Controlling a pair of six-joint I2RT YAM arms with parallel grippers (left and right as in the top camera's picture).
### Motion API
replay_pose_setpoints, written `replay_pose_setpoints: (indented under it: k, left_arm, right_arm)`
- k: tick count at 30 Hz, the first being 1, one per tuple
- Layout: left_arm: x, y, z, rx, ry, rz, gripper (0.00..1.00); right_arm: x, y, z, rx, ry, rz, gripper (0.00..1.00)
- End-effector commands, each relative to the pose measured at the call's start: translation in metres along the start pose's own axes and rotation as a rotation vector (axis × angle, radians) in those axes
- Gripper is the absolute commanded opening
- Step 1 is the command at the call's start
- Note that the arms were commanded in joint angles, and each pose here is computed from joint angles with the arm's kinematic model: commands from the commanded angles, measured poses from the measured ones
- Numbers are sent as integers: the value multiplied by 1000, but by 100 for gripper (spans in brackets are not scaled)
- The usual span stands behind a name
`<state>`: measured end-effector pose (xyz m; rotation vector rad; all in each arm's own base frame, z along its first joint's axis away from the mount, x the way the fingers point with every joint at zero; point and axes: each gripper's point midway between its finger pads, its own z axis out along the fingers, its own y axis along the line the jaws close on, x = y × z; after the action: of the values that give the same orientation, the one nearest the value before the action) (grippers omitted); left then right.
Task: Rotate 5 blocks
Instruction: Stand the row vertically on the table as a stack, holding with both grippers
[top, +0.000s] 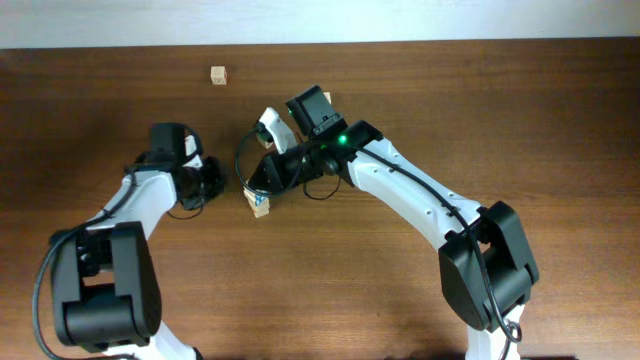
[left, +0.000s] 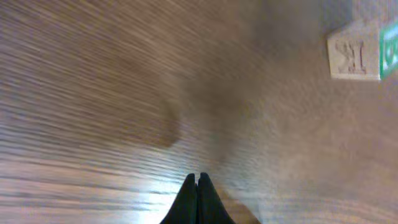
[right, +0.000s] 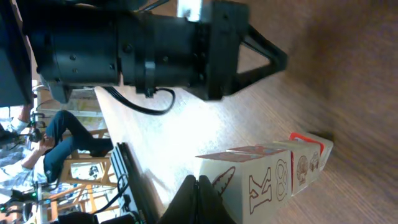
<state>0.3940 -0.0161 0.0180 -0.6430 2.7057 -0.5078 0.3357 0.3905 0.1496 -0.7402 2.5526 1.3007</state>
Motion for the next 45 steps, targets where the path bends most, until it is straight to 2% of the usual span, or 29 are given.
replay_pose_setpoints:
  k: [1,45]
  left_arm:
    - [-11,17,-3,-17,-28,-44,1]
    - [-13,19,-3,-18,-32,-49,2]
  right_arm:
    - [17,-47,19,151,36,50,5]
    - [6,-18,10,63,45,46,14]
